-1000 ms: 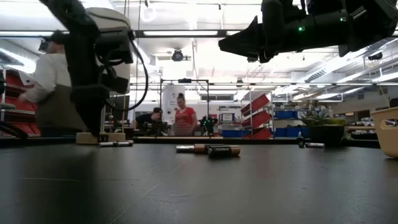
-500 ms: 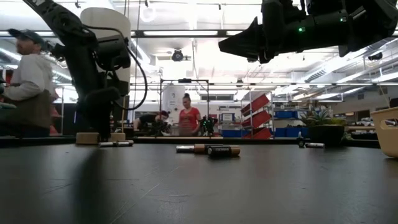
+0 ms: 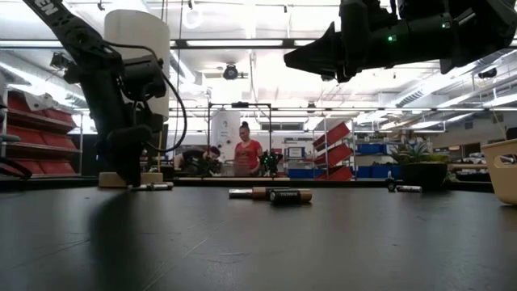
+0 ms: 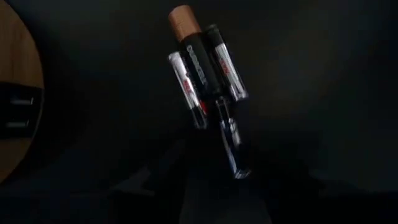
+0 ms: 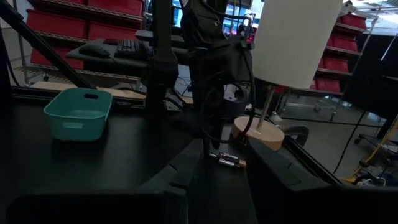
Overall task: Sort batteries
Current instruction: Put the silver battery into the green bin
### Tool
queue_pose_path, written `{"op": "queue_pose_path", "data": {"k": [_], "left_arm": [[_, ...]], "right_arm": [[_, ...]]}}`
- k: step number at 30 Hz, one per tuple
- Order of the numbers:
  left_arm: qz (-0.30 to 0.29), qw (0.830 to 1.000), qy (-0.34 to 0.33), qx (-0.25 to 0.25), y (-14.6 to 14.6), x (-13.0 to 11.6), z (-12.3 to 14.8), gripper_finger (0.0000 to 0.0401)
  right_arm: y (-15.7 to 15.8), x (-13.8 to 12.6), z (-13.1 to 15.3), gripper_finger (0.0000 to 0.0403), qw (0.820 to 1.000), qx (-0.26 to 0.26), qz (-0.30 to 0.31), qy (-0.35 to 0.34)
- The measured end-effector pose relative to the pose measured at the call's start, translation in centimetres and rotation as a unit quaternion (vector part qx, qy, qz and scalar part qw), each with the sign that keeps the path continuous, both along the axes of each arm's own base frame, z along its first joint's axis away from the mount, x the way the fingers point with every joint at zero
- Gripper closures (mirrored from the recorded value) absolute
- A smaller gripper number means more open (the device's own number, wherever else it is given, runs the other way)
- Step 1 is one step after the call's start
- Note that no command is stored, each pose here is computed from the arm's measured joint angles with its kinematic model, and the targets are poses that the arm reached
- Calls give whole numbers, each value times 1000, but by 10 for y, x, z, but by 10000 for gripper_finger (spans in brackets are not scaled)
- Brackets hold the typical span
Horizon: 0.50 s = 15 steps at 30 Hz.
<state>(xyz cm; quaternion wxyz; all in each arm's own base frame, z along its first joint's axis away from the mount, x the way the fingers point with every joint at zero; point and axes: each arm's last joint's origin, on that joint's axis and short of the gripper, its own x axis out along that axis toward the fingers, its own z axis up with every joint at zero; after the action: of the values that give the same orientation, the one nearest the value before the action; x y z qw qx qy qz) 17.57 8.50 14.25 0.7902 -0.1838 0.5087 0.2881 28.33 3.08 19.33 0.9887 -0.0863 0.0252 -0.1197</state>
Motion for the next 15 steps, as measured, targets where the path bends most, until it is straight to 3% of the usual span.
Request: {"op": "queue_pose_path", "data": {"k": [8, 15], "left_arm": [[-5, 1000, 4, -13, 1, 4, -6, 243], [-10, 999, 20, -34, 2, 8, -15, 350]], "right_arm": [[-1, 0, 0, 299, 1000, -1, -2, 2], [-2, 0, -1, 301, 1000, 0, -3, 3]]}}
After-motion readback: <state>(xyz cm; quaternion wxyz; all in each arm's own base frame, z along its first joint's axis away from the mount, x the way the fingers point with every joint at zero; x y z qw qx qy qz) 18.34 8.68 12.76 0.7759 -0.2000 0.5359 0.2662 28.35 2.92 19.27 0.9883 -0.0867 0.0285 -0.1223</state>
